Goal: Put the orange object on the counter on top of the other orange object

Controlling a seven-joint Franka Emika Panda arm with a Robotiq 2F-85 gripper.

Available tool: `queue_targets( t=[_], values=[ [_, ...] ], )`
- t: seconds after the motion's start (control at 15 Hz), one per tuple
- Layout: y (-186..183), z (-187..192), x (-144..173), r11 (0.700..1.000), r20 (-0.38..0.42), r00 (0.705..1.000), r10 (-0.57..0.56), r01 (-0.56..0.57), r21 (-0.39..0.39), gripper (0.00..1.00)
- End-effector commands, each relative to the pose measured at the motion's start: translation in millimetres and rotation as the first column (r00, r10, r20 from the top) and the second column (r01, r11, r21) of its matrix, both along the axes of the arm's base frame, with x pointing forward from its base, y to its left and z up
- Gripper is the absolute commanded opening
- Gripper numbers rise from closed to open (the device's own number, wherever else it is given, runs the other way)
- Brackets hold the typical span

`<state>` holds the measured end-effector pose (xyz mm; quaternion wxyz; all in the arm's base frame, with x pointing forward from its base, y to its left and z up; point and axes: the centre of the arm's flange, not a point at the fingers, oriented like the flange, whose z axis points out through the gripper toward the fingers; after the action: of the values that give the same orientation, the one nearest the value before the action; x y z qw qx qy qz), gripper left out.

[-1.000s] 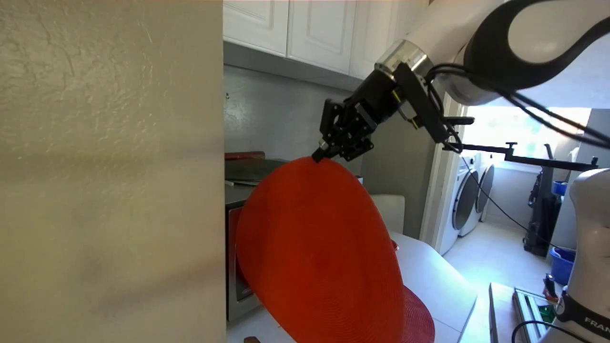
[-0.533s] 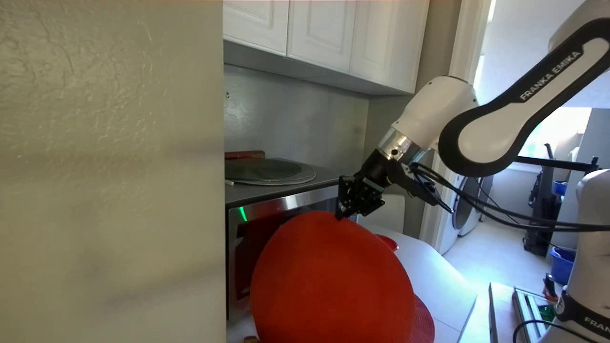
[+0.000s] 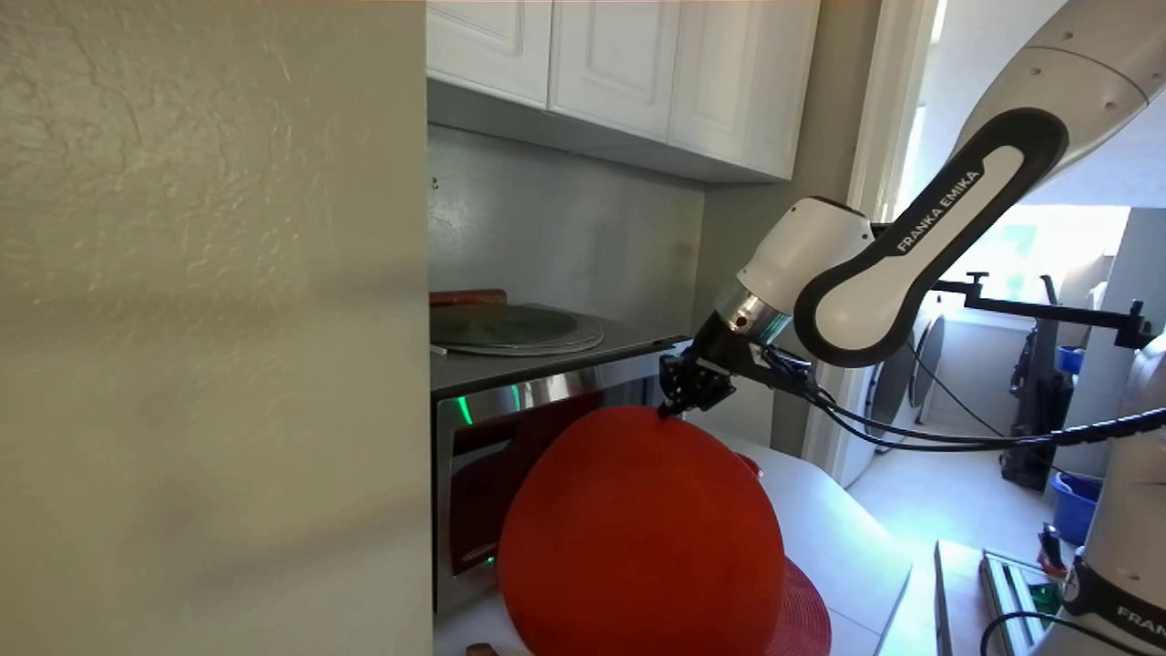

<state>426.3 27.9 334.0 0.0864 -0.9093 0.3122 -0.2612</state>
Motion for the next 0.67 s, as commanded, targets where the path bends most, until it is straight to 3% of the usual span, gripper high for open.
queue_targets(
  t=[0.0,0.27,0.6],
  values=[
    [-22,3,17,0.989,0.017,1.000,0.011,-0.009,-0.146,0.02],
    [-55,0,18,0.967,-0.049,0.999,0.016,-0.028,-0.254,0.02],
    [-62,-37,-1,0.943,-0.223,0.975,0.002,-0.076,-0.323,0.02]
  ],
)
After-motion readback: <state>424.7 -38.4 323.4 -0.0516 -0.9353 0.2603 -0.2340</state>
